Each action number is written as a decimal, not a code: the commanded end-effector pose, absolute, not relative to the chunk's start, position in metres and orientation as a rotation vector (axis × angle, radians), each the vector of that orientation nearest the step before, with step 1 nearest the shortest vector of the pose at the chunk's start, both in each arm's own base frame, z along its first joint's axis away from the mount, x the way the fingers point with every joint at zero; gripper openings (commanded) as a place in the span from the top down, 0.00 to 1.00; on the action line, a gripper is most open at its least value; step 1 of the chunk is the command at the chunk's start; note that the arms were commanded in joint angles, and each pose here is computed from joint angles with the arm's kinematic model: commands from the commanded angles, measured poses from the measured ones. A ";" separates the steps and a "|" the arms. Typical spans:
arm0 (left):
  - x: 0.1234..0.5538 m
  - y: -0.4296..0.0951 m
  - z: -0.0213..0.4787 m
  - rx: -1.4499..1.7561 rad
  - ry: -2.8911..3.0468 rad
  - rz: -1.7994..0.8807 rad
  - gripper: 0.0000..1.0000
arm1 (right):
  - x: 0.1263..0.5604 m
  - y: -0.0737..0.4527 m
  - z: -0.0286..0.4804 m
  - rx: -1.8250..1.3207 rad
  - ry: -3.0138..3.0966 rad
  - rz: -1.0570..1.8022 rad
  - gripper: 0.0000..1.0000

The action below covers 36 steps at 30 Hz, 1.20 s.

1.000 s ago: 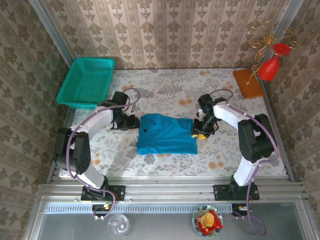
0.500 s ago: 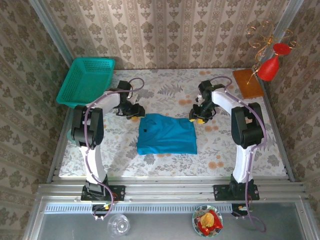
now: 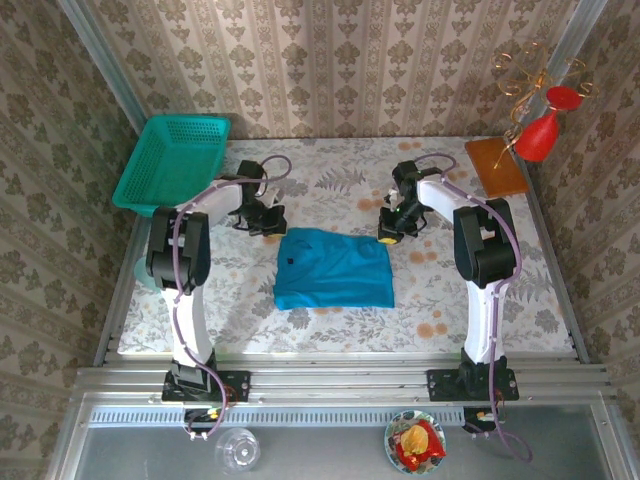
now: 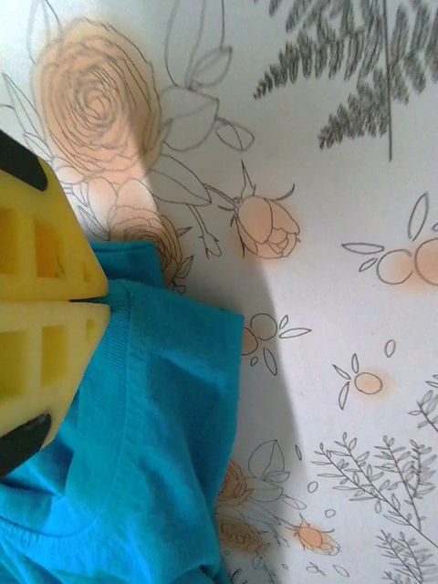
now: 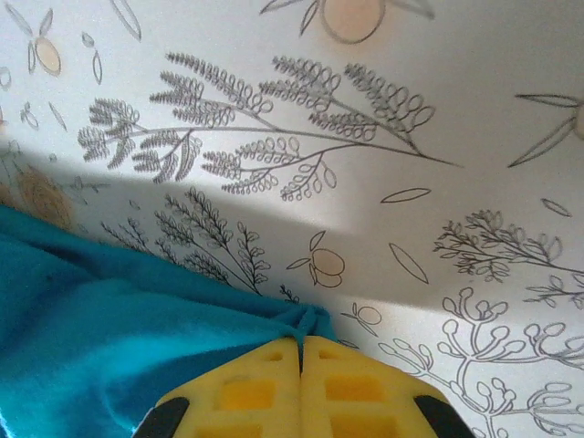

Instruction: Fold the inside-out t-shirt

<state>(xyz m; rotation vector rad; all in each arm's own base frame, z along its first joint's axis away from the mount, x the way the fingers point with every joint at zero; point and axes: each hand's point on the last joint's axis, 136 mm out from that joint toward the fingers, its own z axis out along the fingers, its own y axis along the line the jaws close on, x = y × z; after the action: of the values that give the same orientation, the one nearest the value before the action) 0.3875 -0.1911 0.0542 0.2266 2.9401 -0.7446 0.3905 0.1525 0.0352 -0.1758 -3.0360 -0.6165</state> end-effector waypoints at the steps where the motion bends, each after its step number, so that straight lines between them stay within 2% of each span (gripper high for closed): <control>1: 0.381 -0.172 0.085 0.216 2.896 -0.627 1.00 | 0.395 0.141 0.048 -0.206 -3.080 -0.537 1.00; 7: 0.368 -0.143 0.073 0.165 2.939 -0.464 1.00 | 0.397 0.133 0.047 -0.224 -3.101 -0.509 1.00; 13: 0.371 -0.150 0.042 0.163 3.012 -0.523 1.00 | 0.397 0.133 0.036 -0.246 -3.077 -0.502 1.00; 16: 0.377 -0.150 0.046 0.160 3.006 -0.504 0.87 | 0.398 0.134 0.040 -0.240 -3.080 -0.508 0.99; 19: 0.384 -0.149 0.076 0.160 2.938 -0.485 0.73 | 0.396 0.134 0.052 -0.235 -3.088 -0.513 0.79; 22: 0.376 -0.158 0.114 0.195 2.868 -0.482 0.65 | 0.396 0.134 0.073 -0.211 -3.126 -0.515 0.69; 24: 0.359 -0.171 0.132 0.257 2.842 -0.484 0.63 | 0.395 0.137 0.085 -0.167 -3.153 -0.523 0.67; 30: 0.282 -0.229 0.131 0.419 2.863 -0.569 0.67 | 0.389 0.194 0.104 0.058 -3.052 -0.868 0.65; 36: 0.242 -0.263 0.084 0.404 2.934 -0.694 0.76 | 0.397 0.216 0.075 0.079 -2.952 -0.891 0.66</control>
<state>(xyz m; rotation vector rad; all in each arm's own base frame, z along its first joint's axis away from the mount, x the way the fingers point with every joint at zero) 0.2438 -0.2617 0.1061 0.5462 2.8687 -0.6524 0.4051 0.2071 0.0974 0.0848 -3.0708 -0.8586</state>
